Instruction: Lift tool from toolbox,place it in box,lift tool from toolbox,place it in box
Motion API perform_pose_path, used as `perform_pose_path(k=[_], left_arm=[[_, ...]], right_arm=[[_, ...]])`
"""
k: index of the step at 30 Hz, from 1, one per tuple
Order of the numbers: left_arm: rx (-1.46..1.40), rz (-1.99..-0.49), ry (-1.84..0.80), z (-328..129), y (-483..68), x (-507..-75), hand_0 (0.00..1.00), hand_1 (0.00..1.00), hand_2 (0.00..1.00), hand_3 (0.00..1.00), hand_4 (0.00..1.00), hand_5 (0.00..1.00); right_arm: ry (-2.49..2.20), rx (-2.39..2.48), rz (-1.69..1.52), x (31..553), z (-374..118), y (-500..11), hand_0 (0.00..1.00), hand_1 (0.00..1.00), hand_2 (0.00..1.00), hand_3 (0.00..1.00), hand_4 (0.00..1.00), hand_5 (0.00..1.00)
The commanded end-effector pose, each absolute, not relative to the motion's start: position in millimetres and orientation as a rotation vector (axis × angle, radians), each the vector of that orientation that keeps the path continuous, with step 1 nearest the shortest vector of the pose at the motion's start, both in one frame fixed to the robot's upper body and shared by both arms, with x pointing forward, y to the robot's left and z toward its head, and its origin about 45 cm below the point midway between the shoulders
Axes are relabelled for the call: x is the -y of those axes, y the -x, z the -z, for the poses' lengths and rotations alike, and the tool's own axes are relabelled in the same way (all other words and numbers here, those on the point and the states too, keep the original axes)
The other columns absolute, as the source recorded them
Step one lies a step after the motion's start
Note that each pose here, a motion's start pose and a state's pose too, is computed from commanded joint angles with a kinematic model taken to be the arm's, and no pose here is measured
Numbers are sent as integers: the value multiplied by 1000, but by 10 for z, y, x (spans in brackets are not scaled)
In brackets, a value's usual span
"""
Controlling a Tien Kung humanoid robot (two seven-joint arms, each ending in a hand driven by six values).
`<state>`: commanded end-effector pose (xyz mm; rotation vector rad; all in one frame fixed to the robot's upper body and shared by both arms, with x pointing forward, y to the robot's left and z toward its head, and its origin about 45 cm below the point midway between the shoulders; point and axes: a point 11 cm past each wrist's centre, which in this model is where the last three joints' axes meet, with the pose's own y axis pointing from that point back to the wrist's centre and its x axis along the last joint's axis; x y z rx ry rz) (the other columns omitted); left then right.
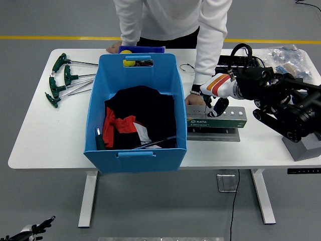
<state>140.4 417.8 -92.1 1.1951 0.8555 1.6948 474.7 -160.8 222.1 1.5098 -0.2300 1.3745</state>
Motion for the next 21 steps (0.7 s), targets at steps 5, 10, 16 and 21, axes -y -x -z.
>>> perform_pose_path(k=[5, 10, 16, 21], left_arm=[[-854, -1694, -1196, 920, -1405, -4179, 902, 890, 862, 639, 756, 558], [-855, -1692, -1199, 922, -1400, -4178, 903, 890, 863, 637, 757, 559], [-856, -1690, -1203, 926, -1388, -4177, 904, 890, 863, 637, 756, 558], [-858, -1688, -1209, 932, -1366, -4177, 903, 890, 864, 638, 756, 557]], right_arm=[[-1503, 231, -1396, 1610, -2242, -4755, 648, 332, 361, 321, 740, 460], [-1498, 229, -1403, 1617, -2234, -4755, 540, 268, 288, 270, 665, 512], [-1503, 239, -1412, 1612, -2229, -4751, 371, 193, 216, 197, 590, 506], [-1521, 279, -1428, 1603, -2255, -4758, 256, 144, 167, 156, 582, 566]])
